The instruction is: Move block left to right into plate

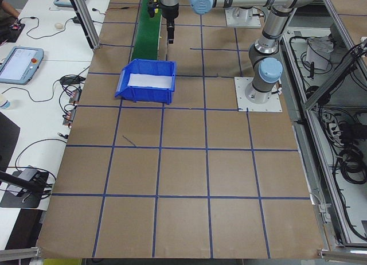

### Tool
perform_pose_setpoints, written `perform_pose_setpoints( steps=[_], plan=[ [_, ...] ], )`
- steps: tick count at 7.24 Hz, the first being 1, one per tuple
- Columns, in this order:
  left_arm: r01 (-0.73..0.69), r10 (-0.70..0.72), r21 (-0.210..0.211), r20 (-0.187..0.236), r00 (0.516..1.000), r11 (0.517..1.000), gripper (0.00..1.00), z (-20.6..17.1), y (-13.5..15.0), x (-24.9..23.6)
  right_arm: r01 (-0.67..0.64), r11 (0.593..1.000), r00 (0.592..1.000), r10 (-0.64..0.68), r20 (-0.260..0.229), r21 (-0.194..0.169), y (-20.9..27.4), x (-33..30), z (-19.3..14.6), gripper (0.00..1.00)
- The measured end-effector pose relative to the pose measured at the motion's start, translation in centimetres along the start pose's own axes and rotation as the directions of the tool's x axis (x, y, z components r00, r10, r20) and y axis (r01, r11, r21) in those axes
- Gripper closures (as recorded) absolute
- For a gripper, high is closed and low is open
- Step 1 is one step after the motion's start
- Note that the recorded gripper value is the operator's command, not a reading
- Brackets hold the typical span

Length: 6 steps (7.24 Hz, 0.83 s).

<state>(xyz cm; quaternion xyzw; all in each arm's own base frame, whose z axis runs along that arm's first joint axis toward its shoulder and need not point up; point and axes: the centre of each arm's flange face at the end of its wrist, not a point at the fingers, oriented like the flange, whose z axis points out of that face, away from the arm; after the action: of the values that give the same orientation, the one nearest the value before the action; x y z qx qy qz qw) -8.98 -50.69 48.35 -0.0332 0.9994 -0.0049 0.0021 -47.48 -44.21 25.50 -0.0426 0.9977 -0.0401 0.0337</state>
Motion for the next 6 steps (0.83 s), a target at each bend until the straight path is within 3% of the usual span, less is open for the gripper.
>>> perform_pose_setpoints(
  steps=[3, 6],
  plan=[
    [-0.001, 0.001, 0.001, 0.000, 1.000, 1.000, 0.00, 0.0, 0.0, 0.0, -0.048, 0.992, 0.999, 0.047, 0.014, 0.113, -10.6, -10.0, -3.6, 0.00],
    [0.000, 0.000, -0.002, -0.001, 1.000, 1.000, 0.00, 0.1, 0.1, 0.0, -0.159, 0.979, 0.983, 0.144, 0.118, 0.131, -19.4, -23.3, -2.9, 0.00]
  ],
)
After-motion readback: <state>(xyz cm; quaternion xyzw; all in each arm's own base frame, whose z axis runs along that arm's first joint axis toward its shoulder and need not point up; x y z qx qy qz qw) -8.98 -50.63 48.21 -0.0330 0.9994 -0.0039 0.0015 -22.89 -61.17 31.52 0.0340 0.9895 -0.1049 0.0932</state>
